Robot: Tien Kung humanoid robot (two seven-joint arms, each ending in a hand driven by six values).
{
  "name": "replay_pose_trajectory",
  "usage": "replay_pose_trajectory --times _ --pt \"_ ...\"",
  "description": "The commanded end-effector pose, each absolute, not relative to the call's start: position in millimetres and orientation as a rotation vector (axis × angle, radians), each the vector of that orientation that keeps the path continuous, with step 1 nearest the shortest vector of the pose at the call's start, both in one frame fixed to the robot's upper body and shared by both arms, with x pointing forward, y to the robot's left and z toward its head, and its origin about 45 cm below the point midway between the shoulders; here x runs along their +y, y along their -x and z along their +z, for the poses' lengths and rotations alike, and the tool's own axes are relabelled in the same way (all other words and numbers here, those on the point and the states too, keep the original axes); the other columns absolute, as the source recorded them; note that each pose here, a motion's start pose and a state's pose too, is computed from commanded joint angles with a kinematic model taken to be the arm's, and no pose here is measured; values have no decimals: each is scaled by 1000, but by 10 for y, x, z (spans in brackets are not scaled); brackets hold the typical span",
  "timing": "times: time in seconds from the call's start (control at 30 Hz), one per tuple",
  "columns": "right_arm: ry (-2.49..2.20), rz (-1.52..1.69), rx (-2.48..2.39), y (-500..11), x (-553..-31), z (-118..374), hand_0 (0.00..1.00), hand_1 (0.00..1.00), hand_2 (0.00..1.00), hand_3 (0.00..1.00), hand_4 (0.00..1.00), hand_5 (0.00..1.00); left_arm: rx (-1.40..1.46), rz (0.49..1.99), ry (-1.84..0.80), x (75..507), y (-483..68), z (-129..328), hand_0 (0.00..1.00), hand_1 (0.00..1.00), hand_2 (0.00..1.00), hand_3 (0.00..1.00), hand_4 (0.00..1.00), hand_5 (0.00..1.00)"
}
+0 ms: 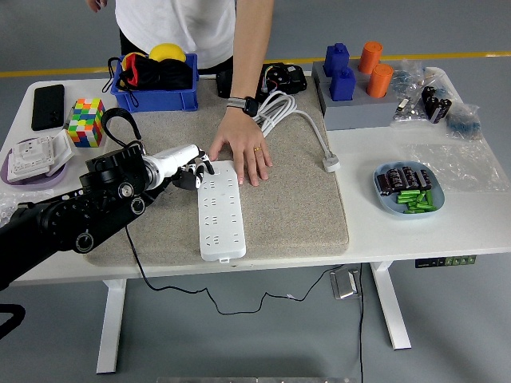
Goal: Pull the plug out,throw it away,press the button
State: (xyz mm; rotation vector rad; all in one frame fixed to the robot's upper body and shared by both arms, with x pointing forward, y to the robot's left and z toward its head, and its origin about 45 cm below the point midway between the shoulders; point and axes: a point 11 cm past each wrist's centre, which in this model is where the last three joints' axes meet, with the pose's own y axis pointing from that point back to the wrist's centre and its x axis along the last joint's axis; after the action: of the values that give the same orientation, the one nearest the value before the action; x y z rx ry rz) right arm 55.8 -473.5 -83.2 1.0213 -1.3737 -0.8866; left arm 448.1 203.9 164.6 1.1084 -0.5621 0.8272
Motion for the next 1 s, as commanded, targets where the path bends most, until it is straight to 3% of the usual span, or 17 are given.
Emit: replay_pose_trajectory --times 1.0 --pt "-1024 -889 -1376 -567 -4724 -836 790 753 750 749 791 843 -615 791 -1171 2032 -4479 1552 2 6 139 675 19 2"
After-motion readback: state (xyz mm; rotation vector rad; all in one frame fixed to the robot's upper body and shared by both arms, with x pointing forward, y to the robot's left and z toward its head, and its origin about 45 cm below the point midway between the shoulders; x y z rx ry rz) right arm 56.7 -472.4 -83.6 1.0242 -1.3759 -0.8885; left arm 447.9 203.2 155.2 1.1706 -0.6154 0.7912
